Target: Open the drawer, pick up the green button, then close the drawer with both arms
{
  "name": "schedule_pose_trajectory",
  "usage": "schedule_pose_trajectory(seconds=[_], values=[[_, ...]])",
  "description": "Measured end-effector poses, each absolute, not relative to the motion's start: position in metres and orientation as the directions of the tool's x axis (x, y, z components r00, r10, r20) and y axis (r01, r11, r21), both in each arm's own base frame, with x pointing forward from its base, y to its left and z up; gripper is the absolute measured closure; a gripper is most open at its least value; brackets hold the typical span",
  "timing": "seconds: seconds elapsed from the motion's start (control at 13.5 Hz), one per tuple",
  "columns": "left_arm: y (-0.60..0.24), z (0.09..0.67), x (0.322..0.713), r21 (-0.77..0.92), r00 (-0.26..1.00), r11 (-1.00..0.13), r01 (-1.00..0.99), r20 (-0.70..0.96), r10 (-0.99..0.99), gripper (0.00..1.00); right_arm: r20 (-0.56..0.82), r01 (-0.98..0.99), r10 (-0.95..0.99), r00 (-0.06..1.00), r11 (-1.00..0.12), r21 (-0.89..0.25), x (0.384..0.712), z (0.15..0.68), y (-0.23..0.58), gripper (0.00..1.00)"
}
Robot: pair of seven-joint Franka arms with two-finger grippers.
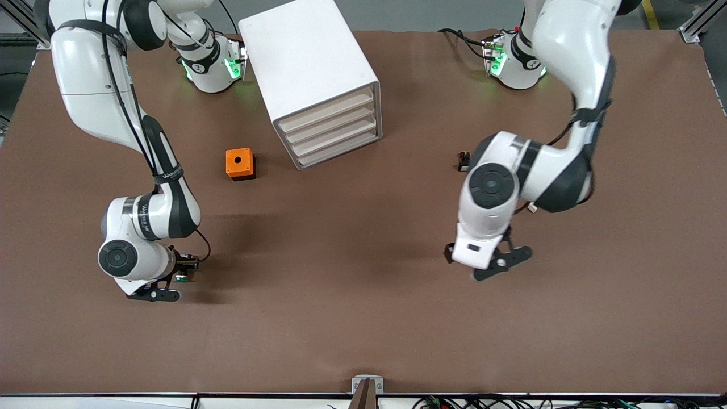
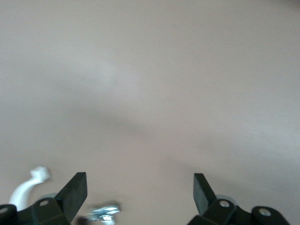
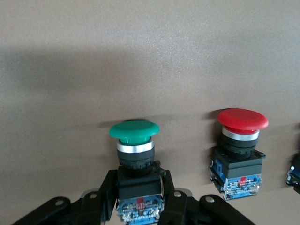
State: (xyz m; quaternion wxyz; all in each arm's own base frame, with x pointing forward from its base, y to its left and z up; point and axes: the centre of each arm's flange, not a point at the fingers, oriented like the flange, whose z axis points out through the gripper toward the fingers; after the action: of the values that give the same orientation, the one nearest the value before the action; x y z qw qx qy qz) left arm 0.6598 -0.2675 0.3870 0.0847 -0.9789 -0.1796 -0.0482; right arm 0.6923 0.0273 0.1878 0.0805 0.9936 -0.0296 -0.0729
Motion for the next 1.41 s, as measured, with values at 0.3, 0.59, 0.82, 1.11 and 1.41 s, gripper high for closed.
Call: schedule_pose_trajectory(seconds=[0.3, 0.59, 0.82, 1.11, 1.41], values=[[-0.218, 0.446, 0.657, -0.177, 0.944, -0.928, 0.329, 0.104, 0.314, 0.0, -0.137, -0.046, -0.069, 0.988, -0.986, 0.162, 0.689, 0.18, 0.026, 0.55], [-0.156, 0.525, 0.642, -0.135, 0.97, -0.961, 0.241, 0.069, 0.233, 0.0, -0.135, -0.047, -0.069, 0.988, -0.986, 0.162, 0.689, 0.181, 0.026, 0.28], [-0.073, 0.572, 0.629, -0.062, 0.984, -0.982, 0.178, 0.012, 0.178, 0.0, -0.15, -0.052, -0.077, 0.986, -0.985, 0.165, 0.69, 0.21, 0.027, 0.0], [-0.051, 0.612, 0.604, -0.025, 0.994, -0.994, 0.108, 0.037, 0.107, 0.0, -0.131, -0.05, -0.07, 0.989, -0.988, 0.146, 0.687, 0.309, 0.042, 0.0], [-0.05, 0.633, 0.557, -0.025, 0.997, -0.997, 0.077, 0.024, 0.076, 0.0, -0.133, 0.021, 0.012, 0.991, -0.998, 0.065, 0.67, 0.389, 0.056, 0.0]])
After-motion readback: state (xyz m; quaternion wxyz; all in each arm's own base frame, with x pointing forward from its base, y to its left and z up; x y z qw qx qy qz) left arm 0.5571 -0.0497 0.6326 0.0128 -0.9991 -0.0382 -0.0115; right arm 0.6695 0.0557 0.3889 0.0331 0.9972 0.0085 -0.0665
